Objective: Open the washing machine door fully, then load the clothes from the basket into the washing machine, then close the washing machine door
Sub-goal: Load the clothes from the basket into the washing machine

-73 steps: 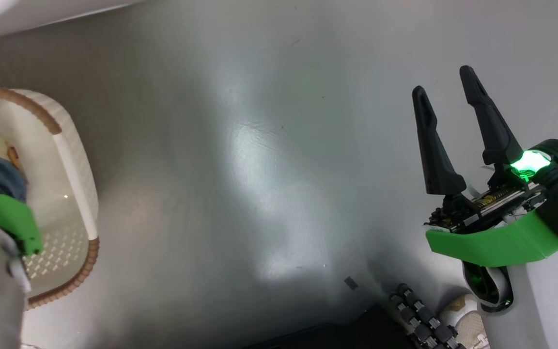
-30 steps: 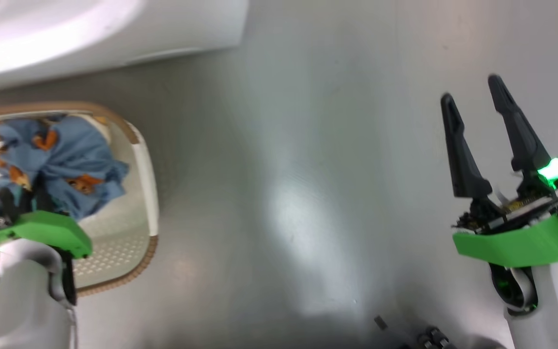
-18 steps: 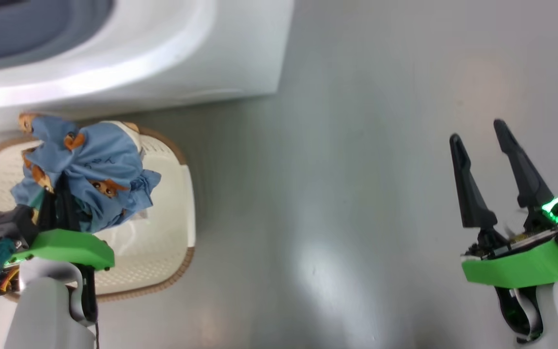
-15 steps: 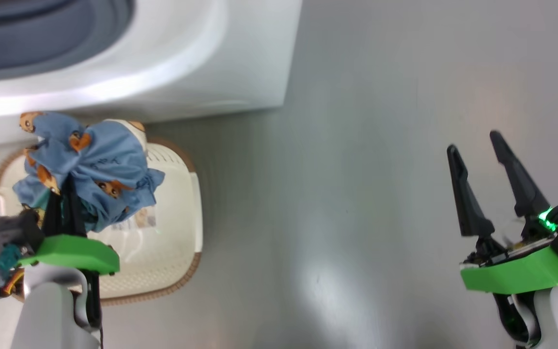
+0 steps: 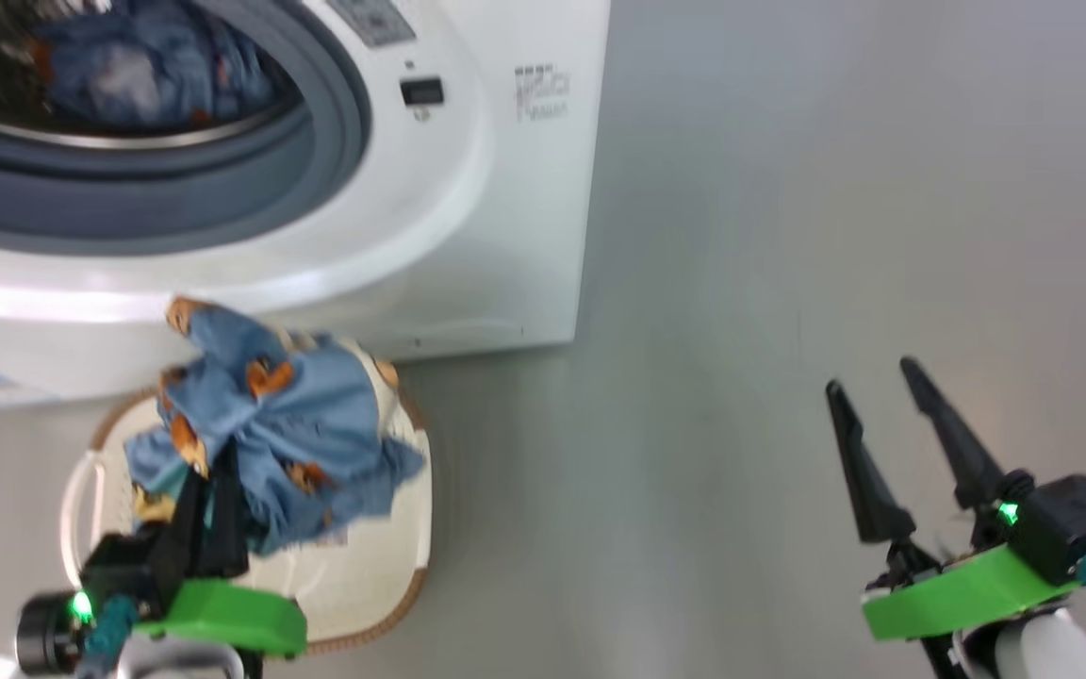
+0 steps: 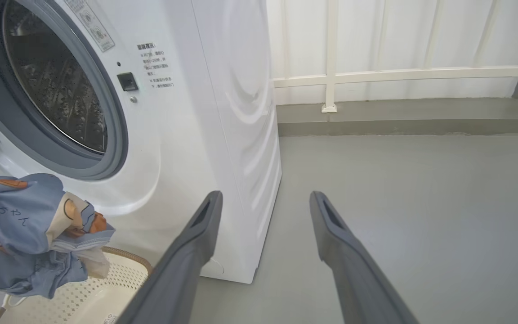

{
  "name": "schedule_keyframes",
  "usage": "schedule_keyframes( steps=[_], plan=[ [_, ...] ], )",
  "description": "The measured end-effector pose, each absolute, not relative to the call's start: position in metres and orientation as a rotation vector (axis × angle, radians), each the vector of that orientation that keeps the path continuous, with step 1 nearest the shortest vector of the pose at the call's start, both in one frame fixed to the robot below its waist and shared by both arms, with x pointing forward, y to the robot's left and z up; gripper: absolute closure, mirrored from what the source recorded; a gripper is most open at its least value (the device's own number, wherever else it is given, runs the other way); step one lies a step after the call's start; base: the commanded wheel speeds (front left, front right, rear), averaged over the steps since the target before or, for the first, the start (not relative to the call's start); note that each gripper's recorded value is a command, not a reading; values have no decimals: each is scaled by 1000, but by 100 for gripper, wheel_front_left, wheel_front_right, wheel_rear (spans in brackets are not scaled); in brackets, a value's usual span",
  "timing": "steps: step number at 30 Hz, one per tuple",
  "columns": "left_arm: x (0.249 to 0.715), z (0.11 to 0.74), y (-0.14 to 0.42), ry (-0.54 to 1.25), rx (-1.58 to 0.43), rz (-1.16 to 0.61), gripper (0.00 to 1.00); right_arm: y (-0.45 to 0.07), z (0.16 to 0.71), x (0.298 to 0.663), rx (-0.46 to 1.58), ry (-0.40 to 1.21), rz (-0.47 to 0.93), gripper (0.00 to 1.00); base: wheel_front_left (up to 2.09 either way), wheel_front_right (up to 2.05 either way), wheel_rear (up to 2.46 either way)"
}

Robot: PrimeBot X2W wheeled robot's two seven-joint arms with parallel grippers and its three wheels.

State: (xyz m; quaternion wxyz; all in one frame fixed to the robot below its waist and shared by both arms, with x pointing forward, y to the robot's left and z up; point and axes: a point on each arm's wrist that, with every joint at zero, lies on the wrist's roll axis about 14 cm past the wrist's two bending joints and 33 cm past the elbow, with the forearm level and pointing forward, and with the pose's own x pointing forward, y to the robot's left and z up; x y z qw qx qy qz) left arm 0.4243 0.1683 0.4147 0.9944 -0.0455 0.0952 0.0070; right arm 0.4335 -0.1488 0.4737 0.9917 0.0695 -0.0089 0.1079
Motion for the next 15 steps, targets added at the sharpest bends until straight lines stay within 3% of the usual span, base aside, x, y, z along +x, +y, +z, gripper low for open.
schedule_keyframes(
  steps=[15],
  plan=[
    [362, 480, 166, 113, -89, -10, 100, -150, 507, 382, 151, -79, 191, 0, 0, 0, 0]
  ],
)
